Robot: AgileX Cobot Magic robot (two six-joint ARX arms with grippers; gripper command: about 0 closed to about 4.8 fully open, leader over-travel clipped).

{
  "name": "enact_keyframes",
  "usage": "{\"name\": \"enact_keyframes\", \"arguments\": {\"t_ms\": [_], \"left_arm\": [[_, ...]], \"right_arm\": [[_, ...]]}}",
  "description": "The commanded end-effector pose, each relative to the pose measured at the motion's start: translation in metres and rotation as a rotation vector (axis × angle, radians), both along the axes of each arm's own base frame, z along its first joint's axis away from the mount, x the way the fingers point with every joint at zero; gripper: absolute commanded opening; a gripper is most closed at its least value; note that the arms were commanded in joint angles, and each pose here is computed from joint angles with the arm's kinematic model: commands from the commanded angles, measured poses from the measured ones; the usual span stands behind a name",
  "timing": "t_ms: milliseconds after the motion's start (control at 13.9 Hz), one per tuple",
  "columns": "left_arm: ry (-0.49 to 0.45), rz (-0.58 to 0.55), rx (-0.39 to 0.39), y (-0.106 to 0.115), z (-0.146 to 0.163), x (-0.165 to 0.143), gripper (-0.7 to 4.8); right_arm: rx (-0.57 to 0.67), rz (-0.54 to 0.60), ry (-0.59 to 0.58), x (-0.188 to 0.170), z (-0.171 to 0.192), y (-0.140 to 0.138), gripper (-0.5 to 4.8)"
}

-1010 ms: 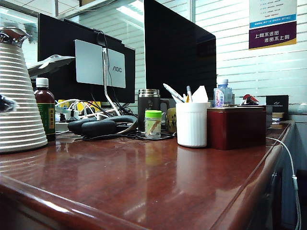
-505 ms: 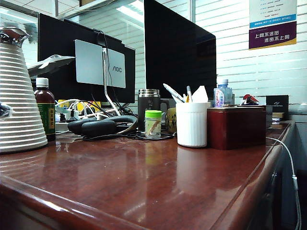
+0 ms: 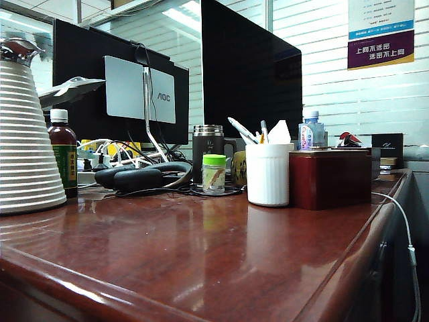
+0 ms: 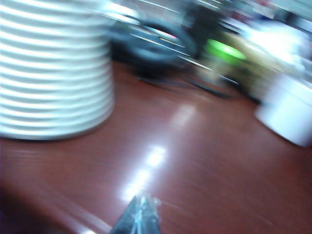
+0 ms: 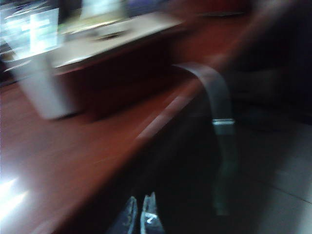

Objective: Pick up all the pens on the desk and put them into the pen holder one by one.

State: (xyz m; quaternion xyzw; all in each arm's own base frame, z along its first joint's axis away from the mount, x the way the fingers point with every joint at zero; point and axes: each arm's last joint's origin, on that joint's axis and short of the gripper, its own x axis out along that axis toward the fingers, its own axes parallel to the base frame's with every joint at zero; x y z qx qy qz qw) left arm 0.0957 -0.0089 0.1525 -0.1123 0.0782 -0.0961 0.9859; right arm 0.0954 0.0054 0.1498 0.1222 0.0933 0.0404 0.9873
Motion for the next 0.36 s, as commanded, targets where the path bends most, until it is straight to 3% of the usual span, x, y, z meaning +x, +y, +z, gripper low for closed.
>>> {"name": "enact_keyframes", "arguments": {"t_ms": [72, 361], "left_arm": [[0.001, 0.08, 0.001, 0.0079, -0.0003, 0.0005, -0.02], [0.001, 0.079, 0.0, 0.0081, -0.0003, 0.0005, -0.02]], "right_arm": [[0.0, -0.082, -0.001, 0.0003, -0.0005, -0.0068, 0.24], [0.0, -0.081, -0.001, 0.0003, -0.0003, -0.0067, 0.24]]}}
